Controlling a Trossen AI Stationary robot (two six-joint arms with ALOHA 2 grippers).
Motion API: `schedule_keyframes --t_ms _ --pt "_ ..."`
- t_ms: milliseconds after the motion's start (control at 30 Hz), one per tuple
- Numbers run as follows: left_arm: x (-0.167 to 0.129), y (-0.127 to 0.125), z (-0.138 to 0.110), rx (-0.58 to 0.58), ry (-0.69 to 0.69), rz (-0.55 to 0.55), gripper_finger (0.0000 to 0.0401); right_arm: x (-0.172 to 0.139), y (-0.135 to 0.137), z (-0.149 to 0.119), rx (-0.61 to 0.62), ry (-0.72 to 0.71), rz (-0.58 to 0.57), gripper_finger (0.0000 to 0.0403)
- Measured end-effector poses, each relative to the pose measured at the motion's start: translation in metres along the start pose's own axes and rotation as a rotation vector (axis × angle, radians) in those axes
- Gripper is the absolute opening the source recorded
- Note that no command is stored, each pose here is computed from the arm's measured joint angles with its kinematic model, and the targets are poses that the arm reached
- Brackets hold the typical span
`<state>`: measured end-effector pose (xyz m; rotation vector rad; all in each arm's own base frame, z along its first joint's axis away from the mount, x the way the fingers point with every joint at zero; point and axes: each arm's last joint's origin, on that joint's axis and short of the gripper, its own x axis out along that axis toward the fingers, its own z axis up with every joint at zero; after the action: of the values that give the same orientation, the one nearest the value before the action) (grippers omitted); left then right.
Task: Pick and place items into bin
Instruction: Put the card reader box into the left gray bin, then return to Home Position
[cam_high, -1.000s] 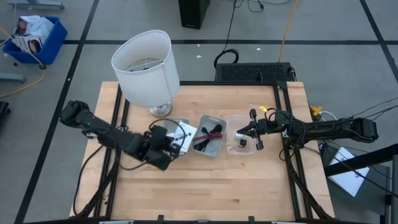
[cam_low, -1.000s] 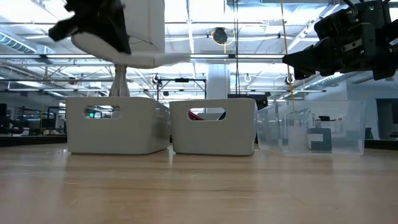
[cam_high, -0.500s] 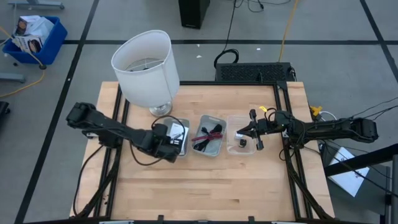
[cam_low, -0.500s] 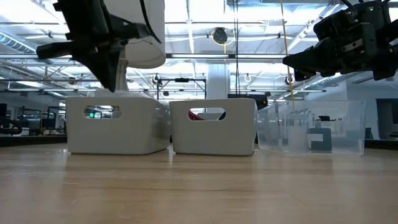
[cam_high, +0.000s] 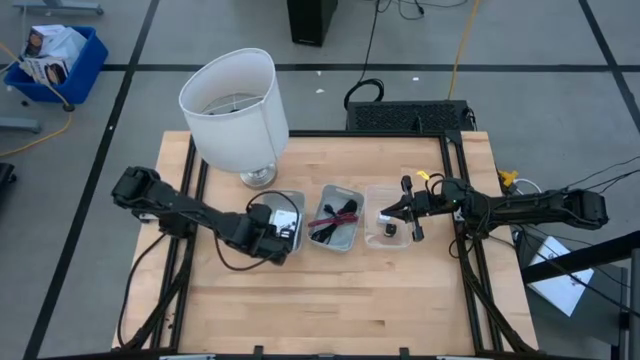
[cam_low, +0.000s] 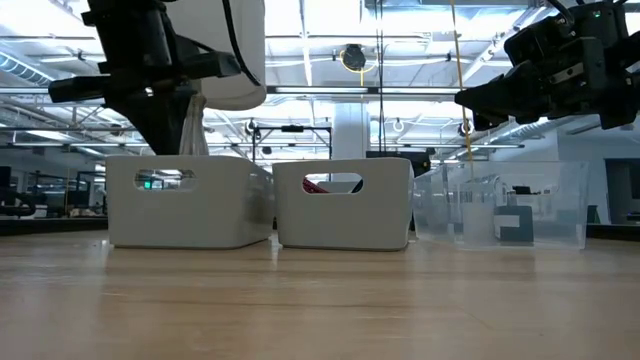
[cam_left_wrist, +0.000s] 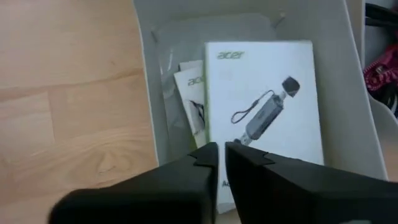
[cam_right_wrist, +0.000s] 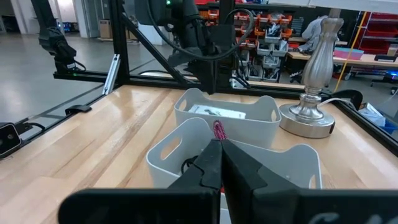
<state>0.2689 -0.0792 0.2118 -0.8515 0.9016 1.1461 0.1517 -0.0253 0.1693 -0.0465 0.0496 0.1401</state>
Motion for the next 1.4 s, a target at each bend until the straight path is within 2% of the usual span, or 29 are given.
schedule_keyframes --t_ms 200,333,400,500,633,700,767,867,1067,1200,1400 --pt "-0.002 0.000 -0.004 0.039 -0.010 -0.008 0.0074 0.000 0.000 0.001 -0.002 -0.006 -0.001 0.0000" --pt "-0.020 -0.006 -0.003 0.182 -0.107 -0.052 0.0086 0.000 0.000 0.001 -0.002 -0.006 -0.001 0.0000" --pt "-0.037 -0.011 -0.003 0.295 -0.181 -0.101 0.0087 0.000 0.000 0.001 -0.002 -0.006 0.000 0.0000" --pt "-0.070 -0.024 -0.010 0.530 -0.319 -0.208 0.0082 0.000 0.000 0.001 -0.002 -0.006 0.000 0.0000" --pt "-0.106 -0.041 -0.040 0.876 -0.504 -0.436 0.0042 0.000 0.000 0.001 -0.002 -0.005 0.000 0.0000" --pt "-0.115 -0.046 -0.055 0.997 -0.584 -0.538 0.0015 0.000 0.000 0.001 -0.004 -0.006 0.001 0.0000" --pt "-0.117 -0.050 -0.065 1.044 -0.645 -0.613 0.0007 0.000 0.001 0.001 -0.004 -0.008 0.023 0.0000" --pt "-0.103 -0.050 -0.076 1.073 -0.699 -0.659 0.0006 0.000 0.002 0.003 -0.021 -0.033 0.082 0.0000" --pt "-0.047 -0.038 -0.073 1.098 -0.667 -0.614 0.0004 0.000 0.003 0.005 -0.022 -0.057 0.099 0.0000" --pt "-0.015 -0.039 -0.056 1.136 -0.615 -0.747 0.0003 0.000 0.003 0.002 -0.064 -0.026 0.101 0.0000" --pt "0.012 -0.037 -0.022 1.241 -0.786 -0.916 0.0002 0.000 0.003 0.003 -0.093 -0.035 0.100 0.0000"
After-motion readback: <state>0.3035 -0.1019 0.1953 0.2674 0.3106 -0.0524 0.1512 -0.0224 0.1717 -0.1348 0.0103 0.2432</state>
